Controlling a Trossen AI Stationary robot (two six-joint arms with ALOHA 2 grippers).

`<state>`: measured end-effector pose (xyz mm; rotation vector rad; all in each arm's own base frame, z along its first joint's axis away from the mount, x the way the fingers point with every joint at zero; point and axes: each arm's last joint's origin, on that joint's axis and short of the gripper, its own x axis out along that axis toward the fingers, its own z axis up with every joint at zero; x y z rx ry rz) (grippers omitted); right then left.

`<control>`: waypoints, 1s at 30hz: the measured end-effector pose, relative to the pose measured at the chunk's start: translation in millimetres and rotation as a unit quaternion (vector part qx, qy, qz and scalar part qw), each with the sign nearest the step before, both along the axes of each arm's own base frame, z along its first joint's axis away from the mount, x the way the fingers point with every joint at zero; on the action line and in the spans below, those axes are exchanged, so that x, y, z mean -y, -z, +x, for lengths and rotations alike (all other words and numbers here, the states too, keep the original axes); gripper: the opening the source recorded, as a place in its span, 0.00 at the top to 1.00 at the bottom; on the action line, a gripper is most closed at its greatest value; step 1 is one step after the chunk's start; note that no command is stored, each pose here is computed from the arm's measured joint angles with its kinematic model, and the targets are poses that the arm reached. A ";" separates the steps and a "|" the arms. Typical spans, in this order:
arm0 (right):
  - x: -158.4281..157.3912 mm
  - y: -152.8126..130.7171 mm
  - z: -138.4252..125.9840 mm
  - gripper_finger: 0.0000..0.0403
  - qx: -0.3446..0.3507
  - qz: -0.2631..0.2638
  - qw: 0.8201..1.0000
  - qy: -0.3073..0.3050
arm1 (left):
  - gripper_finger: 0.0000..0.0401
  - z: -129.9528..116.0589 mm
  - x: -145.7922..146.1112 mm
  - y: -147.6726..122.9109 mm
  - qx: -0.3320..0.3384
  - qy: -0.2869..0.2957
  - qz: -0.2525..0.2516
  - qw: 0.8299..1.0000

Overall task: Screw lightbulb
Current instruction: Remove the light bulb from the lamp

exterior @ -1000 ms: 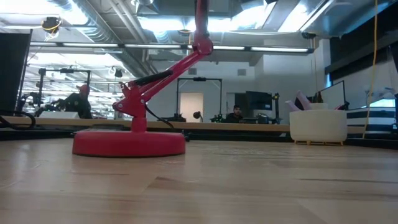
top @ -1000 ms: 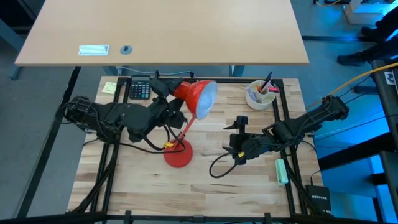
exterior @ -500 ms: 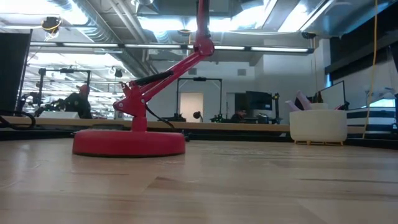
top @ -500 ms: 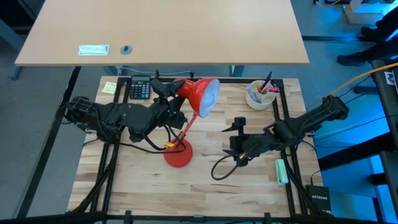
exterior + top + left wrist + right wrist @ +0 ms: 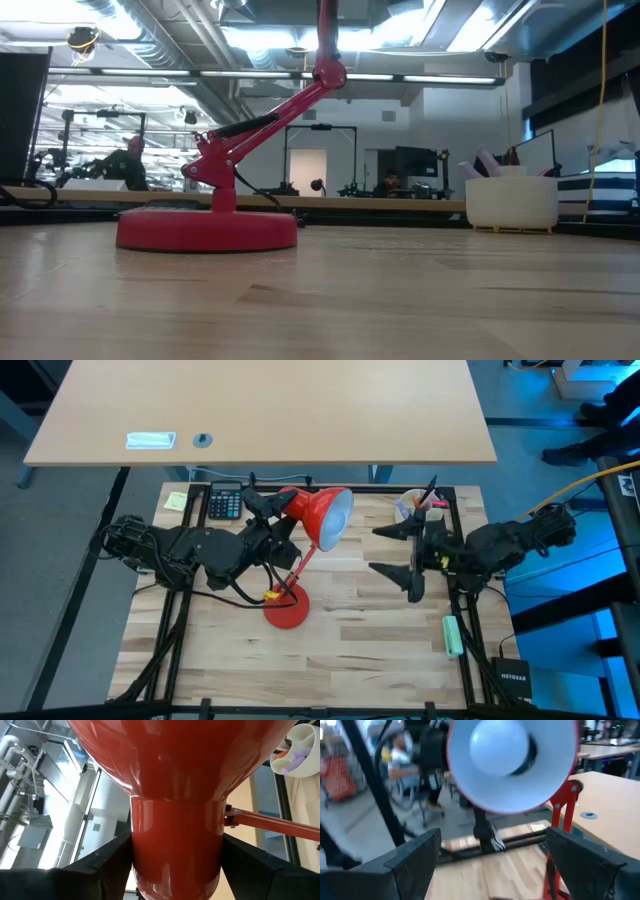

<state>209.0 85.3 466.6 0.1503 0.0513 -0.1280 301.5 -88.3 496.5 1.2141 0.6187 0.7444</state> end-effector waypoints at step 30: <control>-2.2 -44.2 78.3 0.10 0.082 0.138 0.982 0.103 | 0.35 -0.2 -0.1 1.6 -0.008 0.000 0.002 1.000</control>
